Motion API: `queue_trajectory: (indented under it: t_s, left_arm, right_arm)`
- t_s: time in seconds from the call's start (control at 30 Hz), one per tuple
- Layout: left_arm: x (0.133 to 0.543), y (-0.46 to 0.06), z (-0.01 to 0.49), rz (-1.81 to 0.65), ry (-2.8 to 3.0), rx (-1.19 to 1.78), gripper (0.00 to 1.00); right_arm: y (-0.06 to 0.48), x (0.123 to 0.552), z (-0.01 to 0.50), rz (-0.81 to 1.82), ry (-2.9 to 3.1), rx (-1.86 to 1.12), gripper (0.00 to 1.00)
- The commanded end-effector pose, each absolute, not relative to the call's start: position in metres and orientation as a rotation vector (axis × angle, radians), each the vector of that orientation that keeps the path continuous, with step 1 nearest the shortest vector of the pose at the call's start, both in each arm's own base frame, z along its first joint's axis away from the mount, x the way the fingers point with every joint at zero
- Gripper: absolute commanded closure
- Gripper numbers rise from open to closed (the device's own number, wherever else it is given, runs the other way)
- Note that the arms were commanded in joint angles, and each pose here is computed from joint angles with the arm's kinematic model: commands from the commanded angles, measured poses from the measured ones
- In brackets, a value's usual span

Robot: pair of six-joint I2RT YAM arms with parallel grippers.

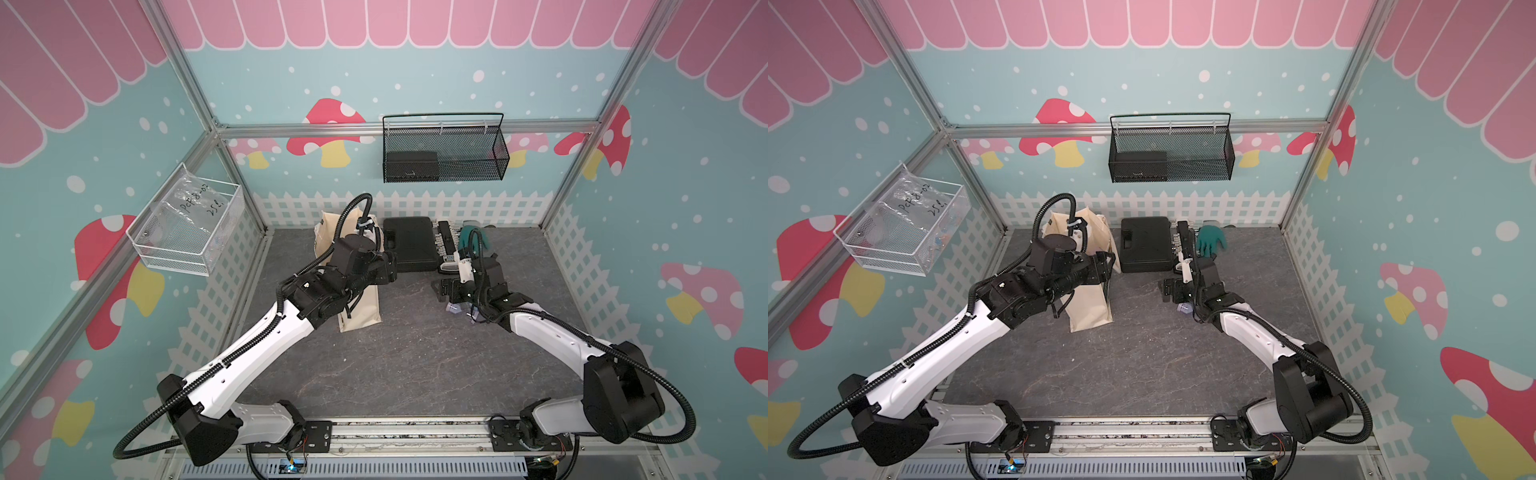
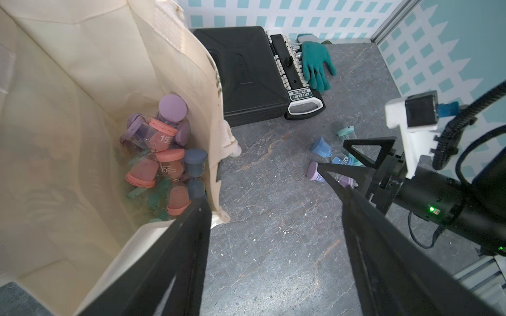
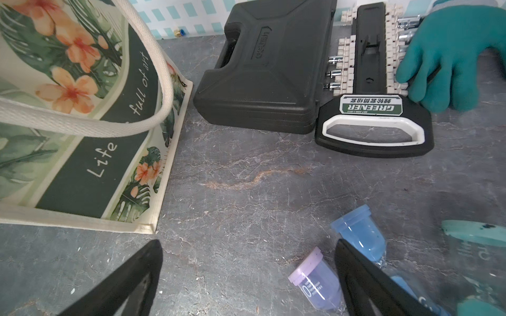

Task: Put the hourglass into the canvas bag
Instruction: Pick up the hourglass from the center of the board.

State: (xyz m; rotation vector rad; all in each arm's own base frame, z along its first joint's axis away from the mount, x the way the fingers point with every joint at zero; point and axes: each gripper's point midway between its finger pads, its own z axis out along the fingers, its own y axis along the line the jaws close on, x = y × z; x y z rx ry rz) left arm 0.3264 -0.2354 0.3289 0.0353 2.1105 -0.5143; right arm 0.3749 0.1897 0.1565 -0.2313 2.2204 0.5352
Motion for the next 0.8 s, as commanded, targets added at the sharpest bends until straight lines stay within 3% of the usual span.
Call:
queue_trajectory:
  t_s: [0.0, 0.77]
  left_arm:
    - [0.319, -0.244, 0.334, -0.559, 2.082, 0.034, 0.24]
    - [0.296, -0.298, 0.296, -0.671, 2.151, 0.134, 0.22]
  right_arm:
    - [0.188, 0.378, 0.145, 0.539, 2.228, -0.240, 0.00]
    - [0.149, 0.358, 0.057, 0.440, 2.487, -0.130, 0.01]
